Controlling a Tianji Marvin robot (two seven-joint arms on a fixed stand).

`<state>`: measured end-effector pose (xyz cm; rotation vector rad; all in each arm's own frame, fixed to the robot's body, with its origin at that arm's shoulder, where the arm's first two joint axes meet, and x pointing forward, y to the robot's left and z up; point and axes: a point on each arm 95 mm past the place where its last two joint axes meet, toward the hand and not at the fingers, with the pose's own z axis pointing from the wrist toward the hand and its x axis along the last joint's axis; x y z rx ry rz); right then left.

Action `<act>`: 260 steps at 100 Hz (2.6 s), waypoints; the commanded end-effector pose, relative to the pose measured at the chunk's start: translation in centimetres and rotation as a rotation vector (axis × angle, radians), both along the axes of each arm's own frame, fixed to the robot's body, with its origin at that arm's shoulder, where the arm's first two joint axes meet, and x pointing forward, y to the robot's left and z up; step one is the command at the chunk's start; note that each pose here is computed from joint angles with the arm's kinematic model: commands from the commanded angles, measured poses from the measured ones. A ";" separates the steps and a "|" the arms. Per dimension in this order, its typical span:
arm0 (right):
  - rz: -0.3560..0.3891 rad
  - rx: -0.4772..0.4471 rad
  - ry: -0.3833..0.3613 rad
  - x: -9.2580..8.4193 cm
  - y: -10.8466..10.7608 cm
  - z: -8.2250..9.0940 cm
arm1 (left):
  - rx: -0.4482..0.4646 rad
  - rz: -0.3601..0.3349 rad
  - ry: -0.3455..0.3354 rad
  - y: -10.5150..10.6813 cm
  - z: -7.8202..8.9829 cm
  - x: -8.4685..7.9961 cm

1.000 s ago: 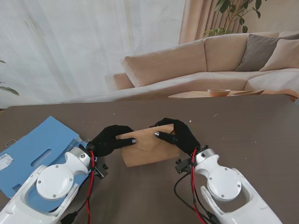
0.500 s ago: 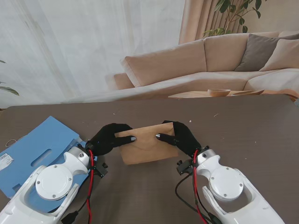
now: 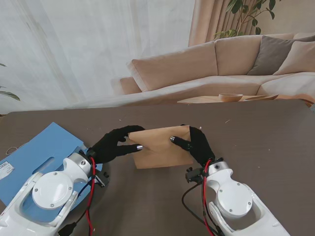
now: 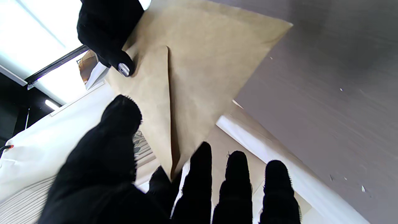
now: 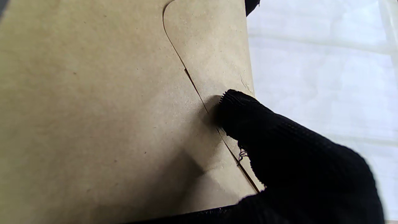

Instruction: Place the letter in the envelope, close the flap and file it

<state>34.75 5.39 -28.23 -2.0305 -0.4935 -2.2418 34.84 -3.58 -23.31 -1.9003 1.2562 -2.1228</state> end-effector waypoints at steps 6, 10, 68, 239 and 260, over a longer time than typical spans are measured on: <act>-0.021 0.000 0.010 -0.9 0.4 -0.7 | 0.074 0.005 -0.048 0.8 0.9 0.3; -0.035 -0.003 0.006 -1.1 0.4 -0.9 | 0.119 0.011 -0.065 1.2 1.0 0.4; -0.104 -0.004 -0.005 -2.2 -0.7 -2.7 | 0.705 0.289 -0.109 11.1 -1.9 -0.3; -0.106 -0.003 -0.023 -2.5 -0.4 -2.7 | 1.004 0.625 0.252 22.9 -11.4 -0.1; -0.104 -0.003 -0.023 -2.4 -0.3 -2.7 | 1.008 0.589 0.266 22.6 -11.4 -0.5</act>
